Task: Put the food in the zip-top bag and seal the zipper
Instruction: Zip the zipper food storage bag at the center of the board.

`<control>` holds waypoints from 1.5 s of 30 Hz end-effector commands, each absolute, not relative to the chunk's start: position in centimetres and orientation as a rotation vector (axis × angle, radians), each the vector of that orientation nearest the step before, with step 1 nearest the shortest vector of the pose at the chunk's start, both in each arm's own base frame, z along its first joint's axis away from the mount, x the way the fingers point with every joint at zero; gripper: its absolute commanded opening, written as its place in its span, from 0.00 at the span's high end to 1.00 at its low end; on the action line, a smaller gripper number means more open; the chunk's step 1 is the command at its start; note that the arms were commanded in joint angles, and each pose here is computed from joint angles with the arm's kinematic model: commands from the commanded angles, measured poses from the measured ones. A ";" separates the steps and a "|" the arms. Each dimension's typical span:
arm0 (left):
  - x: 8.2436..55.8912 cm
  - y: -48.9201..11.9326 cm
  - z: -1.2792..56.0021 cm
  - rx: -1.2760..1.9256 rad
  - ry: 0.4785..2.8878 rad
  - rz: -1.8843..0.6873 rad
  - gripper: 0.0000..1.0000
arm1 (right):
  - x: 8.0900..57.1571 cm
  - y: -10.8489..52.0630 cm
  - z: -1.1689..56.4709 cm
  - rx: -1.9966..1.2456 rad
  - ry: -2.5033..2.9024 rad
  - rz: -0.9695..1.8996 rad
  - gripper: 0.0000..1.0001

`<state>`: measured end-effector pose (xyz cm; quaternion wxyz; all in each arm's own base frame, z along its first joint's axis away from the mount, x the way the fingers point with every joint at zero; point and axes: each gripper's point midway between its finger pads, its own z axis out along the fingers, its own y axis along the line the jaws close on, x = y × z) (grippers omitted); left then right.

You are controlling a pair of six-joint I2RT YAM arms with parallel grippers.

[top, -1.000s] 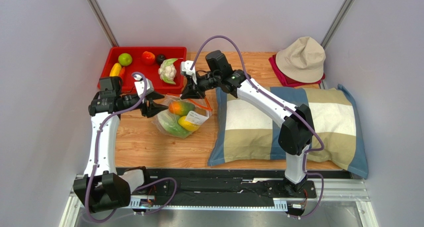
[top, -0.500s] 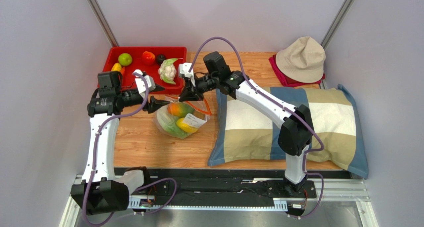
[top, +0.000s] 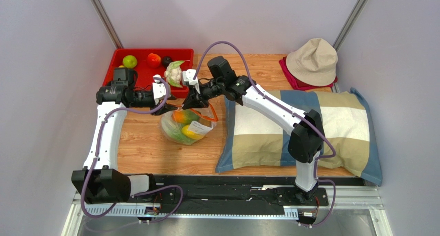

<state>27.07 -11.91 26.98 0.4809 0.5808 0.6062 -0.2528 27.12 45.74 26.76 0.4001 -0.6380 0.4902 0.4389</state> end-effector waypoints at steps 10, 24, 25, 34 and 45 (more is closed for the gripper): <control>26.6 -12.0 26.8 1.406 1.523 -0.614 1.00 | 26.4 44.8 29.8 -1.602 1.149 1.038 1.00; 28.0 -8.2 29.0 1.175 1.553 -0.512 1.00 | 27.8 40.2 25.4 -1.632 1.353 0.950 1.00; 28.2 -8.0 29.0 1.168 1.553 -0.503 1.00 | 28.0 39.7 25.1 -1.632 1.371 0.943 1.00; 29.6 -5.9 28.6 1.119 1.574 -0.438 1.00 | 27.7 34.6 22.7 -1.674 1.508 0.891 1.00; 31.0 -4.7 28.6 1.115 1.583 -0.415 1.00 | 28.2 29.7 20.8 -1.698 1.651 0.813 1.00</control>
